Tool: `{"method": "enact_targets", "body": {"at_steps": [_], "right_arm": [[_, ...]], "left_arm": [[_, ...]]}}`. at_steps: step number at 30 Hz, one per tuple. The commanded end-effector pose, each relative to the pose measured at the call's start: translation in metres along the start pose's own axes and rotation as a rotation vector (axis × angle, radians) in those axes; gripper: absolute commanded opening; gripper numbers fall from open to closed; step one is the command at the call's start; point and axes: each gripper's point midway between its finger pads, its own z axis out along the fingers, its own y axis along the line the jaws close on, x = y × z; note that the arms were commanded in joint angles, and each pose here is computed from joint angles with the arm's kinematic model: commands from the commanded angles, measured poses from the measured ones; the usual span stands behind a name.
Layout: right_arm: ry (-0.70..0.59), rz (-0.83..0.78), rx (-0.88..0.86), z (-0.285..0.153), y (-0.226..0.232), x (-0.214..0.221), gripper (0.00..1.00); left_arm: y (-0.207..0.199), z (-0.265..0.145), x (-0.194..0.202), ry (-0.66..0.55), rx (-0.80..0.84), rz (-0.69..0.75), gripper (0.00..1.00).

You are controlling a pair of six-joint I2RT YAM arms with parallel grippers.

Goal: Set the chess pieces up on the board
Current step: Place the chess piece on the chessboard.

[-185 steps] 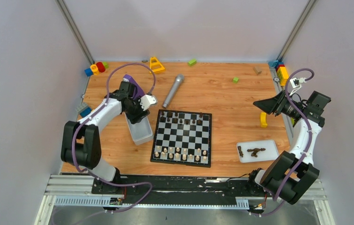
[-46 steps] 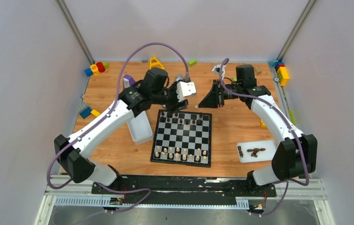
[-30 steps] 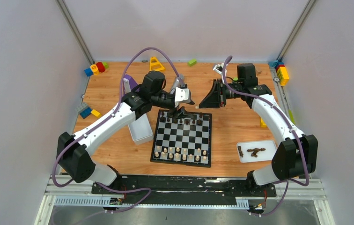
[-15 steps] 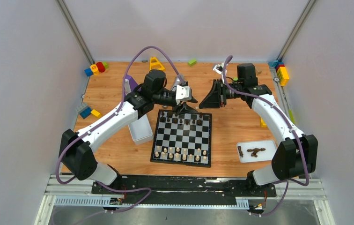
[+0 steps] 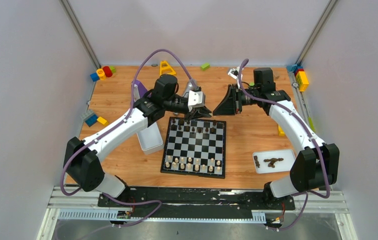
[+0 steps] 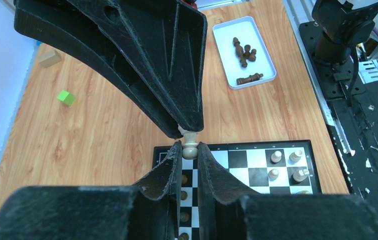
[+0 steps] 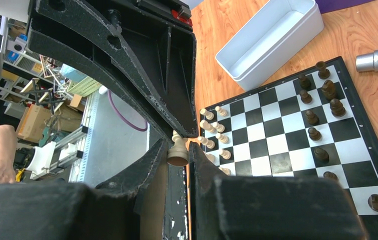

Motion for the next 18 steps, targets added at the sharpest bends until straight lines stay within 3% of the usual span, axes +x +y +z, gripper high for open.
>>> {"method": "enact_targets", "body": {"at_steps": [1, 5, 10, 12, 18], "right_arm": [[-0.01, -0.051, -0.024, -0.001, 0.009, -0.01, 0.0], [-0.011, -0.051, 0.0, -0.001, 0.006, -0.009, 0.08], [-0.029, -0.079, 0.093, -0.009, -0.002, -0.012, 0.4], [-0.049, -0.092, 0.134, -0.018, -0.003, -0.016, 0.48], [-0.142, -0.12, 0.275, -0.069, -0.008, -0.023, 0.54]], "left_arm": [[-0.001, 0.001, -0.013, -0.036, 0.017, 0.019, 0.14], [-0.003, -0.001, -0.014, -0.031, 0.017, 0.027, 0.04], [-0.004, -0.01, -0.005, 0.04, -0.004, 0.072, 0.0], [-0.008, -0.019, 0.011, 0.119, -0.006, 0.112, 0.0], [-0.028, -0.038, 0.068, 0.406, 0.027, 0.172, 0.0]]}}
